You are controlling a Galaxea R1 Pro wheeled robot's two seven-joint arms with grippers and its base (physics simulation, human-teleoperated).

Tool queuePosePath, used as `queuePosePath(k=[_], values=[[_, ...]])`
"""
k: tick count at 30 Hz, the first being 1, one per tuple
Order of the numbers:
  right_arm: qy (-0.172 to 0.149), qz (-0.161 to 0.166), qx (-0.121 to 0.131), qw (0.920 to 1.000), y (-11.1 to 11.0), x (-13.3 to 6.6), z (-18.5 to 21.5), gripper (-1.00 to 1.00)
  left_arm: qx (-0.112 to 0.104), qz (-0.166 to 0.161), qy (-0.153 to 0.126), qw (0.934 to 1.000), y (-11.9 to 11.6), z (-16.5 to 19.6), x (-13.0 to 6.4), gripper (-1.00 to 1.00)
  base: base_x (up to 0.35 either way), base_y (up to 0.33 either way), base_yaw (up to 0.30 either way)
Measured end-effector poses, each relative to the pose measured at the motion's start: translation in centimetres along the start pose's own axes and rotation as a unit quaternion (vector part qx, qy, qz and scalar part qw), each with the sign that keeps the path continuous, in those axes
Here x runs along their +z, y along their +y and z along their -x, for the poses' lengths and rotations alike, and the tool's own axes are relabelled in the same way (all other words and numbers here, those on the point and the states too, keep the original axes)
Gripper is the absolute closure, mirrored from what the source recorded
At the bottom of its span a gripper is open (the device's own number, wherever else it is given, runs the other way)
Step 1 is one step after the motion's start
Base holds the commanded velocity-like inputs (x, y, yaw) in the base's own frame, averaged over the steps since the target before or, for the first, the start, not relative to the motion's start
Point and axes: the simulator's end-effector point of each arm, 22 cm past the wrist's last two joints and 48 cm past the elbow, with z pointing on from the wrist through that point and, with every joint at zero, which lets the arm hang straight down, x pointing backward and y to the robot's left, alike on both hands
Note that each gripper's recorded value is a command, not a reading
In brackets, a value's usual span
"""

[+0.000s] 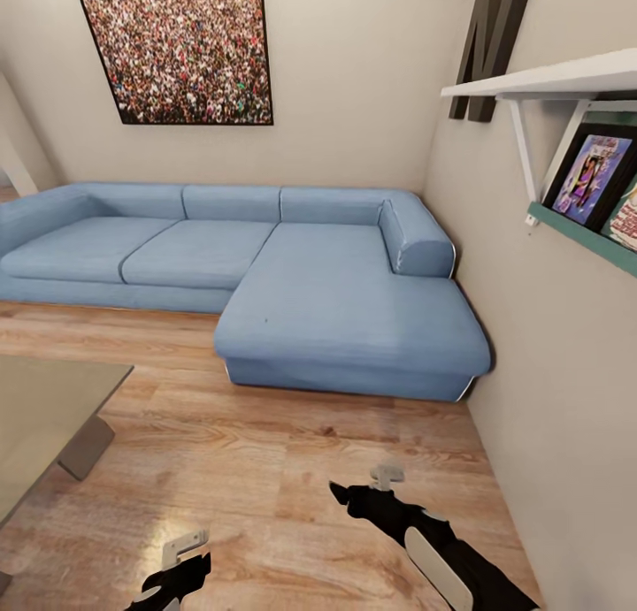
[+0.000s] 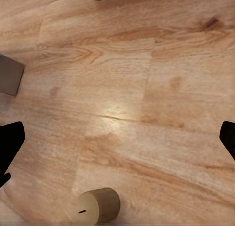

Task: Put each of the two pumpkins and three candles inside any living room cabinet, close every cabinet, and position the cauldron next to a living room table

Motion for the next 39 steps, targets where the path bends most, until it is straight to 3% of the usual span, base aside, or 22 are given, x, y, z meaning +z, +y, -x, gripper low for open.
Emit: queuePosePath(k=[12, 17, 19, 32, 35, 39], values=[[0.004, 0.004, 0.001, 1.0000, -1.5, 1.3, -2.1, -1.00, 0.010, -0.011, 0.005, 0.9999, -1.1, -2.0, 1.8, -1.00, 0.000, 0.000, 0.000], [0.005, 0.025, 0.002, 0.9997, -1.2, 1.8, -2.9, -1.00, 0.014, -0.071, 0.014, 0.9973, -3.3, -3.0, 2.5, -1.00, 0.000, 0.000, 0.000], [0.010, 0.032, 0.004, 0.9994, -1.4, 2.1, -3.7, -1.00, 0.015, -0.081, 0.018, 0.9964, -3.5, -3.4, 2.8, -1.00, 0.000, 0.000, 0.000], [0.011, 0.033, 0.007, 0.9994, -3.2, 3.6, -6.2, -1.00, 0.015, -0.087, 0.022, 0.9959, -3.4, -5.3, 4.9, -1.00, 0.000, 0.000, 0.000], [0.008, 0.033, 0.006, 0.9994, -3.5, 4.0, -6.6, -1.00, 0.016, -0.087, 0.034, 0.9955, -3.4, -6.3, 5.4, -1.00, 0.000, 0.000, 0.000], [0.007, 0.032, 0.006, 0.9994, -4.0, 4.4, -7.2, -1.00, 0.019, -0.087, 0.075, 0.9932, -3.5, -8.7, 5.8, -1.00, 0.000, 0.000, 0.000]])
